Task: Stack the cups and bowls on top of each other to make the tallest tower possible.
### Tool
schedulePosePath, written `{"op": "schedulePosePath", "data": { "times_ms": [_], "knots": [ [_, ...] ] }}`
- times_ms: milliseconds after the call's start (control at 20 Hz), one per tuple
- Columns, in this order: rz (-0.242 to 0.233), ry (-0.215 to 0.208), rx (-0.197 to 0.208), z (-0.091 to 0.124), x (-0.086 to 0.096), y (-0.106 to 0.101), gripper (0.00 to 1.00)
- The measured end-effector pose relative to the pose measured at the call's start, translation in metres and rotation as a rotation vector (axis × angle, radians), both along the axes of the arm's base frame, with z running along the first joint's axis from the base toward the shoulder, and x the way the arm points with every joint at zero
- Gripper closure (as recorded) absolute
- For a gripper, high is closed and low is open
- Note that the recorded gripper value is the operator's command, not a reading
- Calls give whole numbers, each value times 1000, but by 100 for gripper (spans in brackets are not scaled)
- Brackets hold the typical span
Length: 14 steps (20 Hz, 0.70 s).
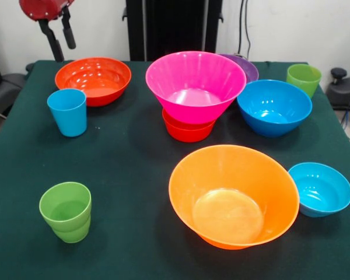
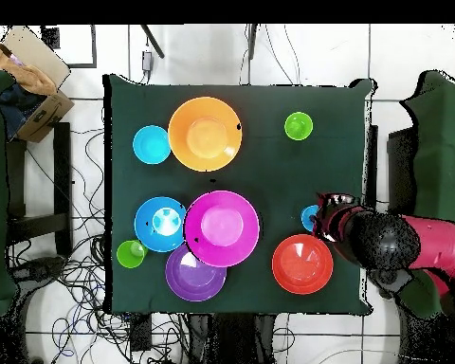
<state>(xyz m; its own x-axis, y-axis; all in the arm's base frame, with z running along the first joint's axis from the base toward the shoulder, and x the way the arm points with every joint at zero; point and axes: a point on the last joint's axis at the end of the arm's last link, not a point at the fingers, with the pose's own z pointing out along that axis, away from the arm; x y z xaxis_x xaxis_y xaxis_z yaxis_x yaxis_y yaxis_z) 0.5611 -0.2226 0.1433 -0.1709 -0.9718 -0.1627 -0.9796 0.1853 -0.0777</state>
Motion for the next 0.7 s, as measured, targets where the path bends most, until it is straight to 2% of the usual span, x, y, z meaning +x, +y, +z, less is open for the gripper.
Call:
{"op": "schedulePosePath", "data": {
  "times_ms": [300, 700],
  "knots": [
    [-2, 15, 8, -20, -15, 0, 0],
    [-5, 37, 7, -25, -26, 0, 0]
  ]
}}
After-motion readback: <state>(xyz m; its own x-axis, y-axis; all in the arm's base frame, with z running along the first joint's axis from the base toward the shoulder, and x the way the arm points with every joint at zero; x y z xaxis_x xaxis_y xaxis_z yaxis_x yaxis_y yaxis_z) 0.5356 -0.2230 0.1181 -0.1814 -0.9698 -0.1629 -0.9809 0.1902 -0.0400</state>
